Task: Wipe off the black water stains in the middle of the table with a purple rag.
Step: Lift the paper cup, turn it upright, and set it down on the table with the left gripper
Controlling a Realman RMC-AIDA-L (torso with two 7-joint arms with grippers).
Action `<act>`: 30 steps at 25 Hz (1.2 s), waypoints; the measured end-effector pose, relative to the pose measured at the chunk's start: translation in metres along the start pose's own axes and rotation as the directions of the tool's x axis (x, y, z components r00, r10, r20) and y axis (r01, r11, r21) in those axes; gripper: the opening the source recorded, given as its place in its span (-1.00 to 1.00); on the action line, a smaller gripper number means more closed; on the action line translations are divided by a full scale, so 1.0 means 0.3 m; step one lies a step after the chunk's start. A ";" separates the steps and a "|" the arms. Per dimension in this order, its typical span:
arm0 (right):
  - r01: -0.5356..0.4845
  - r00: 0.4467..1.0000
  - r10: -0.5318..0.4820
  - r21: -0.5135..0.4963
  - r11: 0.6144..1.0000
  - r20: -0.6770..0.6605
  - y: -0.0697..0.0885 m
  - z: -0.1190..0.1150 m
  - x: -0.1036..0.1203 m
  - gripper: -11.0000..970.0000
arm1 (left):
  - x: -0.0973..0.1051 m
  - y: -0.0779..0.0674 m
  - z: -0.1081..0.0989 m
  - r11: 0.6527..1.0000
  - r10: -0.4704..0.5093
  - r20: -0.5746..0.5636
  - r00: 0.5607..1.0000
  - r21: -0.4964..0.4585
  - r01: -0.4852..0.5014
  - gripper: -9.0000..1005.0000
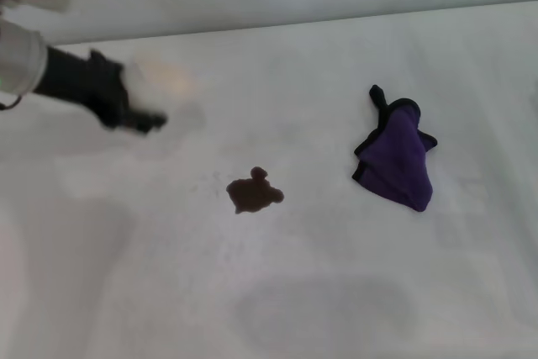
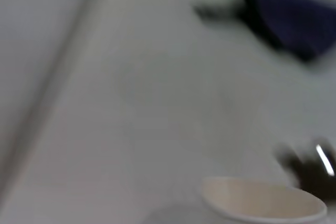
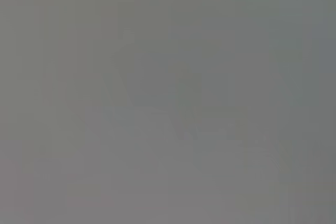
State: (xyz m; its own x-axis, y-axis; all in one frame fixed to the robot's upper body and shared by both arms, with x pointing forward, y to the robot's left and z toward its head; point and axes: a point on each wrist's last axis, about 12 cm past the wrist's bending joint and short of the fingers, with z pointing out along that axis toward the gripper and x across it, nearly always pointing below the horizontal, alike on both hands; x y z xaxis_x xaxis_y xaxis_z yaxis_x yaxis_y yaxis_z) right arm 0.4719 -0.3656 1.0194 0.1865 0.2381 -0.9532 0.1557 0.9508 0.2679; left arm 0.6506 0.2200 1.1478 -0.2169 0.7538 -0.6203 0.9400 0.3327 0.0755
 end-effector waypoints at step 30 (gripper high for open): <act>-0.098 0.995 0.097 -0.043 0.994 -0.024 0.016 0.028 0.002 0.73 | 0.498 -0.441 0.200 0.572 -0.247 0.808 0.536 -0.325 0.753 0.34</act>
State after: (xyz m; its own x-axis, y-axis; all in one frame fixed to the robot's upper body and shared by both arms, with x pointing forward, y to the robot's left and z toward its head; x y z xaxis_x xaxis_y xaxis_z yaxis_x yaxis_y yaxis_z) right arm 0.4808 -0.3624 1.0214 0.1774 0.3343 -0.9256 0.0947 0.9304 0.3542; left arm 0.5096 0.2544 0.9982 -0.1354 -0.1358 -0.9814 0.2893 0.9420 -0.1702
